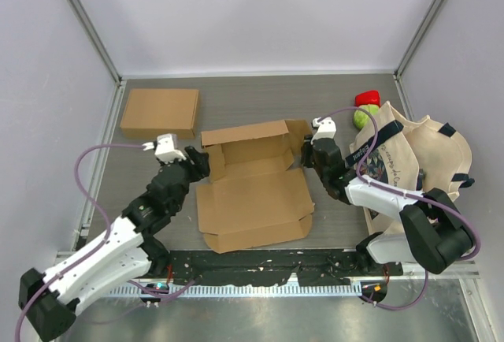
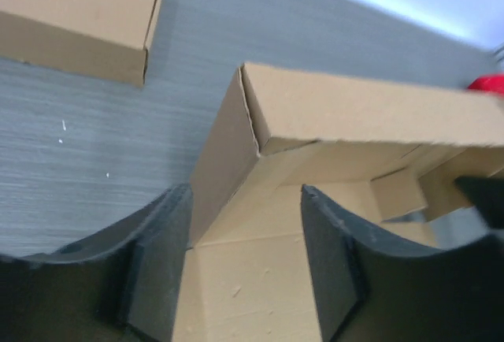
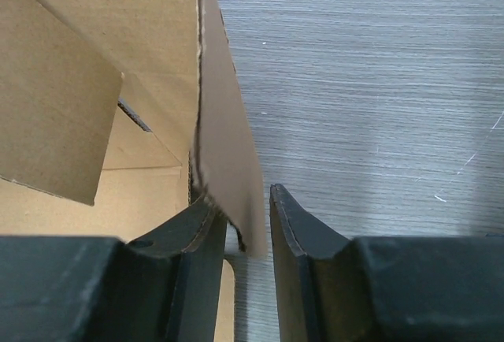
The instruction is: Fold the paper box
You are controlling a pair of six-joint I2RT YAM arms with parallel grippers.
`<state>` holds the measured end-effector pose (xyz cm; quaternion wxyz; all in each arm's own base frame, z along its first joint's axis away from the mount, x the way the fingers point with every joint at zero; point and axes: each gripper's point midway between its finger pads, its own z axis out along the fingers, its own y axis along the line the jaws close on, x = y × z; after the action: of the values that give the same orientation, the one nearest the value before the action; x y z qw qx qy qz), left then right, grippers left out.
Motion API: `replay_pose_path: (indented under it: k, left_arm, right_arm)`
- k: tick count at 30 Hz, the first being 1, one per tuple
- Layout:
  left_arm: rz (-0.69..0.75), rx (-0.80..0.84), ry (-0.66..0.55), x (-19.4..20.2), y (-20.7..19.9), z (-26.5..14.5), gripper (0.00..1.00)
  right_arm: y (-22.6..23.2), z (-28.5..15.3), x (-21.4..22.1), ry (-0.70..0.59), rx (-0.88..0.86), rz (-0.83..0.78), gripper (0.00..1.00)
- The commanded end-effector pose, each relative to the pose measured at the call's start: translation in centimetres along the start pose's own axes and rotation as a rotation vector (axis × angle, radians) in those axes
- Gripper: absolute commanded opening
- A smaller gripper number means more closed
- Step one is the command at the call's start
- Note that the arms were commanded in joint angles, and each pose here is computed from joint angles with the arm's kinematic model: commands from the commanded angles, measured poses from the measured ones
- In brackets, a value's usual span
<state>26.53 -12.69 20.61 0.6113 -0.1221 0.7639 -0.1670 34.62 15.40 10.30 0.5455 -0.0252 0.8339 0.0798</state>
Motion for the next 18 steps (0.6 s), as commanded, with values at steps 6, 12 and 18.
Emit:
replay_pose_path:
  k: [6, 12, 18]
  left_arm:
    - [0.146, 0.027, 0.117, 5.2, -0.2, 2.4, 0.61]
    - [0.189, 0.007, 0.097, 5.6, -0.7, 4.3, 0.65]
    - [0.229, -0.024, 0.086, 6.2, -0.4, 5.5, 0.6]
  right_arm:
    - [1.2, -0.5, -4.2, 0.005, 0.001, 0.056, 0.51]
    - [1.6, -4.3, -5.5, 0.158, 0.019, 0.081, 0.61]
    - [3.7, -9.2, -13.8, 0.001, -0.032, 0.155, 0.6]
